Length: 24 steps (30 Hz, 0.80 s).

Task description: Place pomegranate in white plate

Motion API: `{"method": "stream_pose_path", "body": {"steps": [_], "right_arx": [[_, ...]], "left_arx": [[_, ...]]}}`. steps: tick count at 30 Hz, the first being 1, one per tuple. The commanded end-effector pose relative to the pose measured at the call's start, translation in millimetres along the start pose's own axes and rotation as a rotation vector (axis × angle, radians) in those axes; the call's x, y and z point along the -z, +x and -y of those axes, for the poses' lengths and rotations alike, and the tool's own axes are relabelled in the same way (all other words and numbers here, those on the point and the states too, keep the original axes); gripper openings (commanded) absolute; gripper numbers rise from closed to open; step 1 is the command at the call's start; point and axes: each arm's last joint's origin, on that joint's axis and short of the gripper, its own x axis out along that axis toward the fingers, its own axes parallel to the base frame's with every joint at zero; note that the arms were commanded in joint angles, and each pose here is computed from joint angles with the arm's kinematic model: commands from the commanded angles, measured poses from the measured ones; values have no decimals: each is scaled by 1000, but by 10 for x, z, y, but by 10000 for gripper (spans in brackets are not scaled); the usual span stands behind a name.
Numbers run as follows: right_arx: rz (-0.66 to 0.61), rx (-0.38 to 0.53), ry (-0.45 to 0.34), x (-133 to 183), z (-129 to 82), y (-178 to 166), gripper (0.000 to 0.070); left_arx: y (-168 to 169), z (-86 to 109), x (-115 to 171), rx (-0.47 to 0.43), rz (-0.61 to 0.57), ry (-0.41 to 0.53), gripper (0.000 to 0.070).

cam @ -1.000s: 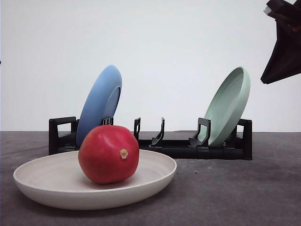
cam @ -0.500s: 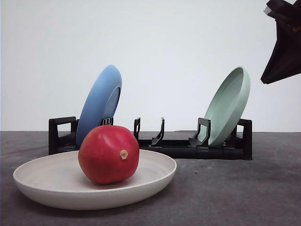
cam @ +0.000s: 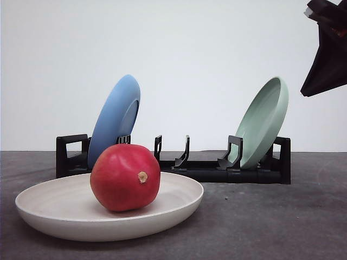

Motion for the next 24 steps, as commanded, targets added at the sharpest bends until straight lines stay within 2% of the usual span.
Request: {"method": "stream_pose_path", "body": {"steps": [1,8,13,19,24], "right_arx": [[5,-4,-5,-10,-9,12,13],[5,-4,-5,-10,-9,12,13],[5,-4,-5,-10,-9,12,13],[6,-4,-5,-11,-9,12,13],[6,-4,-5,-11,-9,12,13]], "left_arx": [[-11,-11,12,-9,44,17,0],[-11,-39,184,-11,75,104,0],[46,-56,320,-12,44,106,0],[52,-55,325,-12,52,192,0],[52,-55,325,-12,52,200,0]]}}
